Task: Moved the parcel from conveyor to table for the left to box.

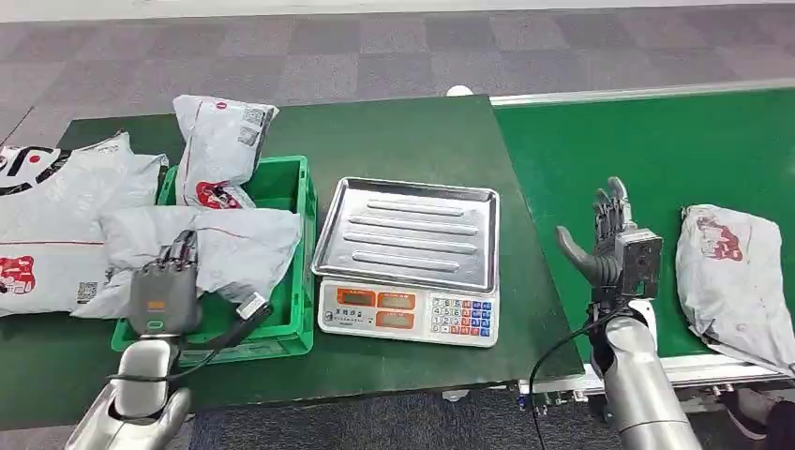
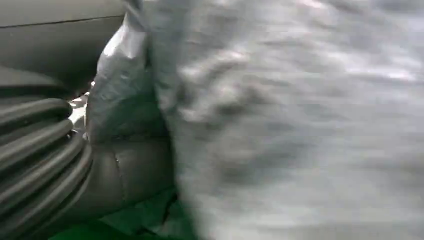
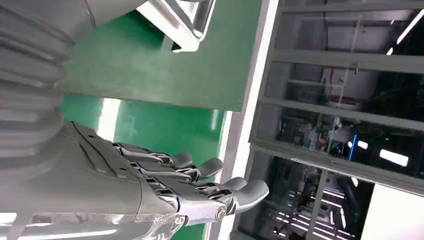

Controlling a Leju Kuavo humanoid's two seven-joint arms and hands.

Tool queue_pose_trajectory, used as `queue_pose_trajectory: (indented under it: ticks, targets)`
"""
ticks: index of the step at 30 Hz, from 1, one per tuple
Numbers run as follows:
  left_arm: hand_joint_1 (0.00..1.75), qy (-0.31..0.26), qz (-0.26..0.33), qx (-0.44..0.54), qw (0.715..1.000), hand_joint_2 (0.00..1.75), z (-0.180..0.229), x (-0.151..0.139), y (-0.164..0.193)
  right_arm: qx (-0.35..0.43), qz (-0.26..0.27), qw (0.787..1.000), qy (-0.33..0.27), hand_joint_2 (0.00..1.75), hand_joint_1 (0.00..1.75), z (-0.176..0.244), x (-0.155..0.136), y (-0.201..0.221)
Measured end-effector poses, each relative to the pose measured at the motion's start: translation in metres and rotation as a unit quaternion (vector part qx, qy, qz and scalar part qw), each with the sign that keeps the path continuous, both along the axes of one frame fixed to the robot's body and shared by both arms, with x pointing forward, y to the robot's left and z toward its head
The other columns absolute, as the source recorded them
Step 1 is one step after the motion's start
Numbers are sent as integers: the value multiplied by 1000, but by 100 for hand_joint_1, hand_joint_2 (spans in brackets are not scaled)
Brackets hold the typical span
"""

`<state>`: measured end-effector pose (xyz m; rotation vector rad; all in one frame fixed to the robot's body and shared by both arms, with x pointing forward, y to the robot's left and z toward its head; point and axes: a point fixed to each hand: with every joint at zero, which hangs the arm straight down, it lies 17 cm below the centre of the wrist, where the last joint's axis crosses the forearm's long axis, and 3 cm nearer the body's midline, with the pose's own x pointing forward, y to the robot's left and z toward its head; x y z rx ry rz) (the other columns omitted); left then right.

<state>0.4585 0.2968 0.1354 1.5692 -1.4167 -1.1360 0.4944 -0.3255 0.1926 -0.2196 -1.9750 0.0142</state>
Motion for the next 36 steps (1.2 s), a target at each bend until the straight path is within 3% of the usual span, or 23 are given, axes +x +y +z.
queue_pose_trajectory:
  ticks: [3,4,5,17,21,27,28,30,31,33,34,36]
  targets:
    - [175,-9,6,5,1000,175,6,-11,12,1,1,1000,-3,175,0,3,3,0]
    - [148,-11,11,6,1000,175,8,-13,16,1,1,1000,-4,175,0,4,3,0]
    - [0,-13,16,6,1000,175,9,-15,20,2,0,1000,-4,175,0,5,4,-1]
    - [0,7,-8,11,1000,175,3,-13,19,3,2,1000,-13,175,0,15,15,1]
    - [0,59,-44,-52,996,175,-16,-7,8,2,10,1000,-14,175,0,20,23,8]
    - [0,89,-71,-105,988,175,-25,7,-3,-14,25,1000,-4,175,0,19,34,22]
    - [0,96,-81,-120,985,175,-25,11,-7,-22,25,999,0,0,0,19,36,25]
    - [0,159,-158,-211,951,175,-39,15,-41,-47,32,998,15,0,0,14,43,34]
    - [0,194,-213,-268,919,175,-40,13,-64,-59,40,997,24,0,0,12,48,40]
    - [0,263,-347,-400,807,175,-23,-4,-114,-85,46,994,41,0,0,8,58,49]
    - [0,274,-381,-437,767,175,-11,-7,-129,-95,43,994,45,175,0,7,61,52]
    - [0,281,-418,-496,707,175,11,-5,-152,-114,34,991,56,175,0,3,66,55]
